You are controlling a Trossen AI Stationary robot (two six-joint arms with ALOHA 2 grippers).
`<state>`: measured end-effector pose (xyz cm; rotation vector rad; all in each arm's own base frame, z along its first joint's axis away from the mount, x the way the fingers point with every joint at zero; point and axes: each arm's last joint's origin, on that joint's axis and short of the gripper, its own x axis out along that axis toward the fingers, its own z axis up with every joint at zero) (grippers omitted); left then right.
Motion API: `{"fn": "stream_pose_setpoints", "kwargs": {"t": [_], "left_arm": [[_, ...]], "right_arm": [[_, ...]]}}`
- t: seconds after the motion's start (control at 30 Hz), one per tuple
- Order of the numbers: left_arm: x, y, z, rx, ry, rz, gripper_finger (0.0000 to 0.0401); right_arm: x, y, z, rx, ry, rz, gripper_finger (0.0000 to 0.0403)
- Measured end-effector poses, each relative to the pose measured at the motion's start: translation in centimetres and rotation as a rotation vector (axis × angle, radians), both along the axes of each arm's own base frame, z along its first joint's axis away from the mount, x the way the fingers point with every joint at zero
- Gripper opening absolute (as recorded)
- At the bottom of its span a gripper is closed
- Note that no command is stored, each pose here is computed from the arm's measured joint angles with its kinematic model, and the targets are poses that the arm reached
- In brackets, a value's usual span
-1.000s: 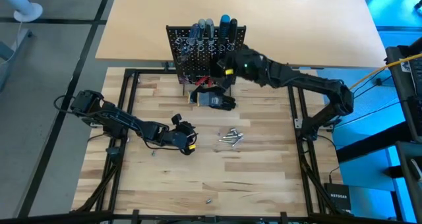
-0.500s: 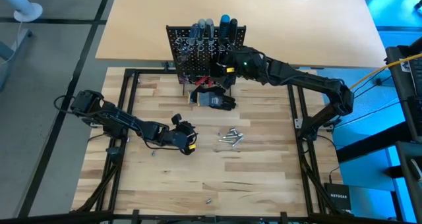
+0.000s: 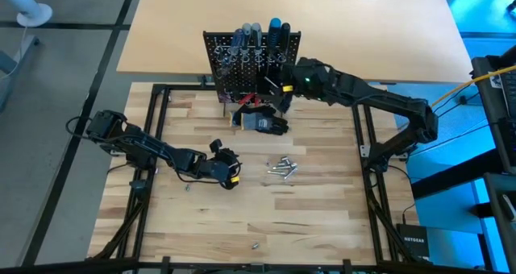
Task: Hang tools onto peg board
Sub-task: Put the extension bar into the pegboard bin
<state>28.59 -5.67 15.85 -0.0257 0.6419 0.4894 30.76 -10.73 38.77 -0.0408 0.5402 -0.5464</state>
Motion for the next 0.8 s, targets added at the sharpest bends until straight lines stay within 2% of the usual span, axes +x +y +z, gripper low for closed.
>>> {"fn": "stream_pose_setpoints", "kwargs": {"t": [0.23,0.4,0.57,0.8], "left_arm": [[0.0,0.0,0.0,-0.002,-0.001,0.000,0.0134],[0.0,0.0,0.0,-0.004,-0.003,0.002,0.0134],[0.0,0.0,0.0,-0.013,-0.007,0.009,0.0134],[0.0,0.0,0.0,-0.011,-0.006,0.008,0.0134]], "right_arm": [[-2.6,4.4,2.4,0.007,0.020,0.117,0.0225],[-4.7,7.5,2.0,0.075,0.153,0.189,0.0225],[-6.0,10.2,0.2,0.189,0.329,0.200,0.0225],[-5.7,12.7,-5.2,0.212,0.473,0.235,0.0225]]}}
